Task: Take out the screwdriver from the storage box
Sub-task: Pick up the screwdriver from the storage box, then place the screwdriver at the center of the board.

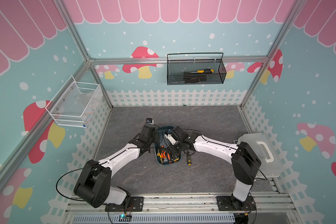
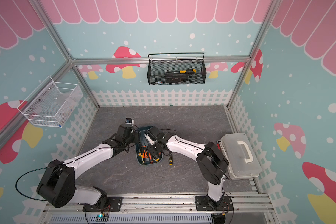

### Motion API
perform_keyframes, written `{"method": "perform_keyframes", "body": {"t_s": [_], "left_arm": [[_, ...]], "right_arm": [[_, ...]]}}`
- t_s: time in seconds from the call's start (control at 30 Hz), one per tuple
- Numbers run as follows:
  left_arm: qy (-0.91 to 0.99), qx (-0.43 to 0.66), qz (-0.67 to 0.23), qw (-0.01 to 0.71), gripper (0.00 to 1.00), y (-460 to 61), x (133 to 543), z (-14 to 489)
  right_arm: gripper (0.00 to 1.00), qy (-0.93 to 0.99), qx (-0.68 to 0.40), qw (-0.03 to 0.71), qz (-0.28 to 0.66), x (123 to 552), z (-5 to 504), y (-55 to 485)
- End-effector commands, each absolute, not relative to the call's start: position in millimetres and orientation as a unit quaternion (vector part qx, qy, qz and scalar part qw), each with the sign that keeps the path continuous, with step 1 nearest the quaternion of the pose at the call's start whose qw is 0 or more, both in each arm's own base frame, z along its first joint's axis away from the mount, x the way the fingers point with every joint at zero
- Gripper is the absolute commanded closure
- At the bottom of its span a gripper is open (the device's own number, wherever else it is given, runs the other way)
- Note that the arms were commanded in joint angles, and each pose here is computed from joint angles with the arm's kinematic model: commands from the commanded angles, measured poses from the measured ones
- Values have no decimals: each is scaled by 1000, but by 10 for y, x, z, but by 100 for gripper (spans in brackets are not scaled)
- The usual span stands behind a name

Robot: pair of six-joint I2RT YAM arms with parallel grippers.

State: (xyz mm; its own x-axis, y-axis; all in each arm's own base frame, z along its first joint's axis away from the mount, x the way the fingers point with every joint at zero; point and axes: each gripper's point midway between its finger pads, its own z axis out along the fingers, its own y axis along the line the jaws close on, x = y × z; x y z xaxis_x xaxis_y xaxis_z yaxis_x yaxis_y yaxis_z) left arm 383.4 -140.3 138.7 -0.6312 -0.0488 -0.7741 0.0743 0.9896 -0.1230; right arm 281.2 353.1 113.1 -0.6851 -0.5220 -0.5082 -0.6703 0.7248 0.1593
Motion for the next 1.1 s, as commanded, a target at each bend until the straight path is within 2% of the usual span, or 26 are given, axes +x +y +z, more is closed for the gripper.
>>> {"method": "perform_keyframes", "body": {"t_s": [0.0,0.13,0.33,0.57,0.8,1.07], "left_arm": [[880,3,-83,468,100,-1405,3918,1632],[879,4,-83,469,100,-1407,3920,1620],[879,8,-81,471,100,-1413,3933,1602],[879,8,-88,469,100,-1442,3945,1563],[878,7,-88,470,100,-1428,3918,1554],[877,8,-90,472,100,-1428,3908,1582]], "right_arm": [[100,899,-314,230,200,2736,1276,3520],[100,902,-293,242,204,2655,1362,3349],[100,917,-229,261,198,2564,1436,2821],[100,944,-158,230,178,2554,1081,2246],[100,954,-138,201,174,2642,762,2216],[100,959,-119,204,156,2772,653,2153]]}}
